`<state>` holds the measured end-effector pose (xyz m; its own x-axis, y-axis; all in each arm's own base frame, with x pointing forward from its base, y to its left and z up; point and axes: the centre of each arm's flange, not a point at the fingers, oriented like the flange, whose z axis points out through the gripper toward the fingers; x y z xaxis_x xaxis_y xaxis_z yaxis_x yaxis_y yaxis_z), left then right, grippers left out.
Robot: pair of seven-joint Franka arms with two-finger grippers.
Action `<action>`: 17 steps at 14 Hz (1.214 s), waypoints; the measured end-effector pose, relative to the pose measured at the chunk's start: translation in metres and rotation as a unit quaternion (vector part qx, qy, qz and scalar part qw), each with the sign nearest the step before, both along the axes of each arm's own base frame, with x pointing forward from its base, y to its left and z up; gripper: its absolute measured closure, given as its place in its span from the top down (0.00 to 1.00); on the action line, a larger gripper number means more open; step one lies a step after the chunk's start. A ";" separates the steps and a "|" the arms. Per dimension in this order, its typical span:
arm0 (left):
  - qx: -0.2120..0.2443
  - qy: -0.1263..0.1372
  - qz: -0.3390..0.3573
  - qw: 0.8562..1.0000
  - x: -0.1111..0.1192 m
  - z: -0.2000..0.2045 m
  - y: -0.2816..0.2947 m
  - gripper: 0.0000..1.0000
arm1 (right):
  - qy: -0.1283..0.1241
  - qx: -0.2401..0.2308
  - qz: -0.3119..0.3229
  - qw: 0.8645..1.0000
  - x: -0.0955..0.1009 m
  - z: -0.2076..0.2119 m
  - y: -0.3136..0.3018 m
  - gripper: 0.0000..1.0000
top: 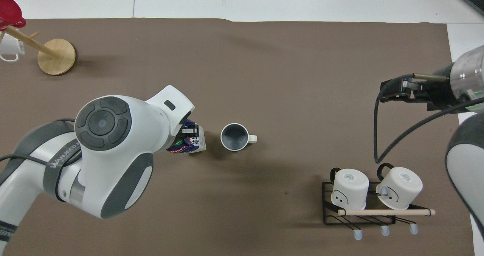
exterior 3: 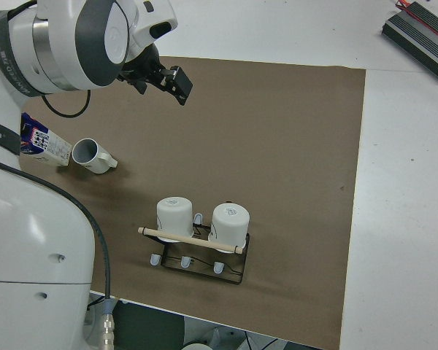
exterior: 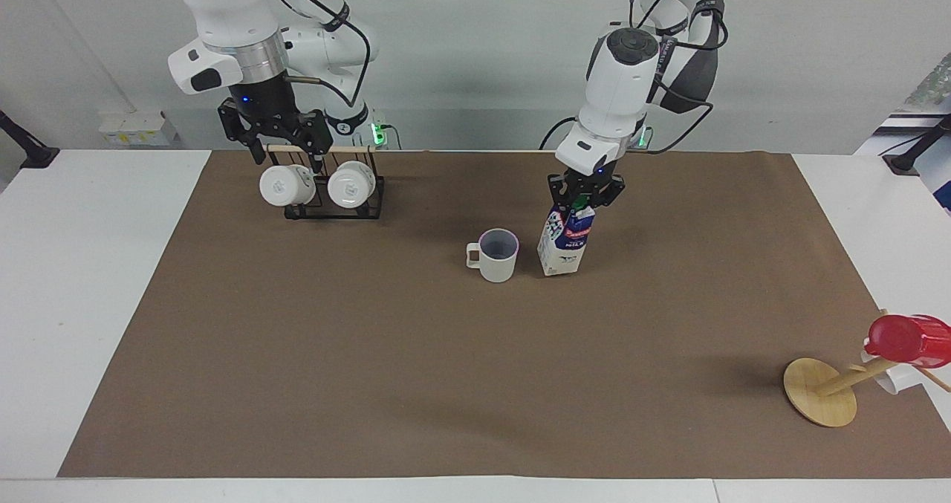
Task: Place cup and milk on table
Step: 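Lower the carton with the left gripper while the right gripper withdraws, then open the left gripper and withdraw it from the milk carton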
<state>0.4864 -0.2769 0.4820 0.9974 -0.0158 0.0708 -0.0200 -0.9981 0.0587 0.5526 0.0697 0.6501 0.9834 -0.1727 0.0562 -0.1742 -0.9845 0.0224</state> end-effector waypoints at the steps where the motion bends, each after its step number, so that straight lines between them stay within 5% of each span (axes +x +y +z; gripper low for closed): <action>1: 0.000 0.000 0.000 1.000 0.000 -0.005 0.000 0.41 | 0.001 -0.001 0.005 1.000 0.000 0.002 -0.008 1.00; 7: 0.001 0.002 0.001 1.000 0.002 -0.024 -0.001 0.41 | 0.030 -0.004 0.014 0.999 -0.012 0.013 -0.049 1.00; 13: -0.004 -0.008 0.002 1.000 0.008 -0.004 0.000 1.00 | 0.023 -0.003 0.015 1.000 -0.013 0.021 -0.048 1.00; 17: 0.009 0.006 -0.021 1.000 0.019 0.061 0.028 1.00 | 0.023 -0.003 0.012 1.000 -0.013 0.021 -0.051 1.00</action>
